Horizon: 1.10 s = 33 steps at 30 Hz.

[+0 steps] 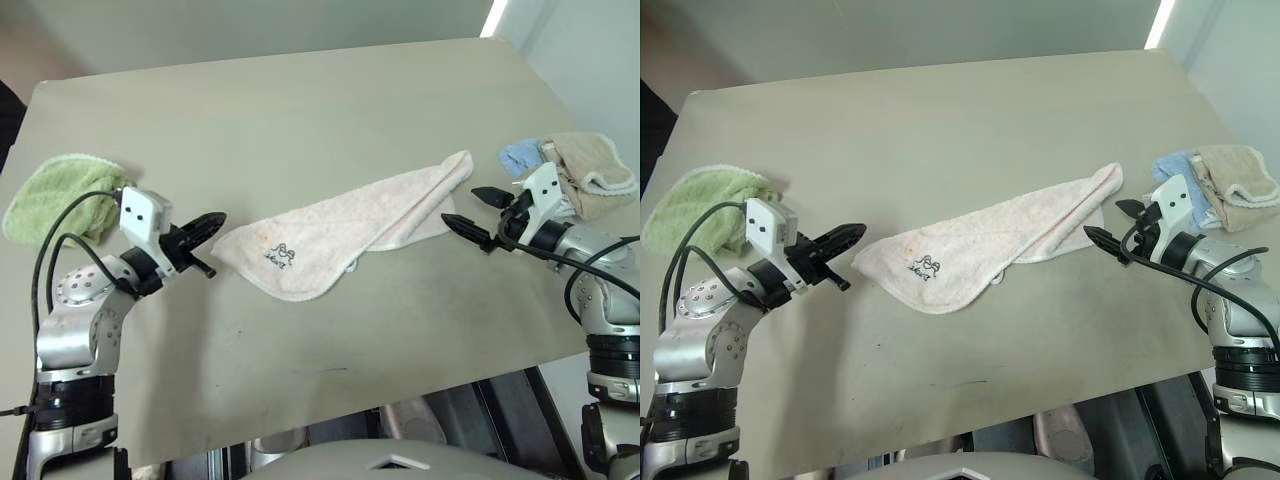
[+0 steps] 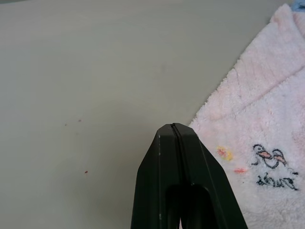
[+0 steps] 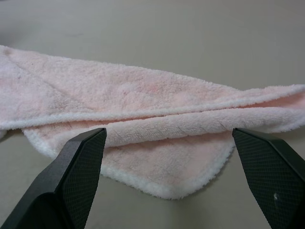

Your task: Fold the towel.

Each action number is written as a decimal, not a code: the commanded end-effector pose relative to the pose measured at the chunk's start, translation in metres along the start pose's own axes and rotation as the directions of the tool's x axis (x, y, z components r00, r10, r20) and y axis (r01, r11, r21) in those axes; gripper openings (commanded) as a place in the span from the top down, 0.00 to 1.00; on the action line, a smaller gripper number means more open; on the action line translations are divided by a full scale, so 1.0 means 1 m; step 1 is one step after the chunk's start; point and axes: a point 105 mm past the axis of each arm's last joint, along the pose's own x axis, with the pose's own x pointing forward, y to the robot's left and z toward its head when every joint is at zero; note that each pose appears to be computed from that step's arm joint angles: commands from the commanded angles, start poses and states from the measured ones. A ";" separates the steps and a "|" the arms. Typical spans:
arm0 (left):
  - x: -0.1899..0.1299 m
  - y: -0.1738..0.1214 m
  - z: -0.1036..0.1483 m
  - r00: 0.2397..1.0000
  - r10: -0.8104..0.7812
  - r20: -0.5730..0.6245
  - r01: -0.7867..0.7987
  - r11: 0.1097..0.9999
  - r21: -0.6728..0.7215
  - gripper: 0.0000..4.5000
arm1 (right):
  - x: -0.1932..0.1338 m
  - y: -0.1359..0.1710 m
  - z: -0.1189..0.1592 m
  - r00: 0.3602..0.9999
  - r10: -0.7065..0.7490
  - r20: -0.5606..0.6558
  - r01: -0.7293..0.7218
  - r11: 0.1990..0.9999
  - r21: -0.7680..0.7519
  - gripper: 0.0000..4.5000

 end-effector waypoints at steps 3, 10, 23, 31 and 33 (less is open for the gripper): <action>0.003 -0.008 0.008 0.999 -0.025 0.026 0.024 1.000 0.016 1.00 | -0.006 0.001 0.010 0.999 0.000 0.035 0.001 0.999 -0.033 0.01; 0.003 -0.010 0.014 0.999 -0.028 0.031 0.026 0.999 0.035 1.00 | -0.003 0.005 0.011 0.999 0.007 0.045 -0.005 1.000 -0.025 0.01; -0.003 -0.015 0.021 0.999 -0.022 0.042 0.019 0.998 0.058 1.00 | 0.005 0.002 0.015 0.998 0.030 0.046 -0.029 0.999 -0.028 0.01; -0.005 -0.020 0.020 0.999 -0.037 0.030 0.035 0.997 0.068 1.00 | 0.002 -0.003 0.012 0.999 0.026 0.037 -0.024 0.999 -0.038 0.01; -0.003 -0.026 0.024 0.996 -0.088 0.027 0.086 0.993 0.076 1.00 | 0.002 -0.005 0.012 0.999 0.016 0.036 -0.014 0.999 -0.042 0.01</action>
